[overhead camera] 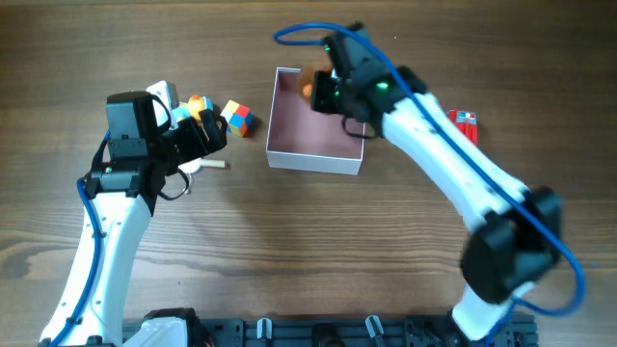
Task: Pack container
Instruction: 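Carry the plush toy into the white box and release it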
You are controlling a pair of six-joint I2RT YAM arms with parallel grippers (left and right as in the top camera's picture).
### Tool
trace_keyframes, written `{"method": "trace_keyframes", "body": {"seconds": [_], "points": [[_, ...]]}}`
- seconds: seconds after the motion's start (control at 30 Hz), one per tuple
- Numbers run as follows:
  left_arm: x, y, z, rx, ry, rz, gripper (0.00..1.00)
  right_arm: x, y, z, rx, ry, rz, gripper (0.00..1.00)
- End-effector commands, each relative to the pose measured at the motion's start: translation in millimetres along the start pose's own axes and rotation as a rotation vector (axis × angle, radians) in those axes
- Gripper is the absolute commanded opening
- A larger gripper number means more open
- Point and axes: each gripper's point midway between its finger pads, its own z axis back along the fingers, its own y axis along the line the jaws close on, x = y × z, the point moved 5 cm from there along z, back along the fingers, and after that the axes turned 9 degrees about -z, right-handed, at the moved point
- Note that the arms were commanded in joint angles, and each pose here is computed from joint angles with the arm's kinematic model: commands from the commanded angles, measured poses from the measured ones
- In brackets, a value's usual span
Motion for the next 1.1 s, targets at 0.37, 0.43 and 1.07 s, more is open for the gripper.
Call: {"method": "trace_keyframes", "body": {"seconds": [0.37,0.43,1.07], "points": [[7,-5,2,-0.012,-0.014,-0.029,1.0,-19,2,-76,0.044,0.085,-0.022,0.14],[7,-5,2,-0.012,-0.014,-0.029,1.0,-23,2,-77,0.04,0.094,-0.017,0.21],[7,-5,2,-0.012,-0.014,-0.029,1.0,-26,-5,-77,-0.01,0.095,-0.011,0.73]]}}
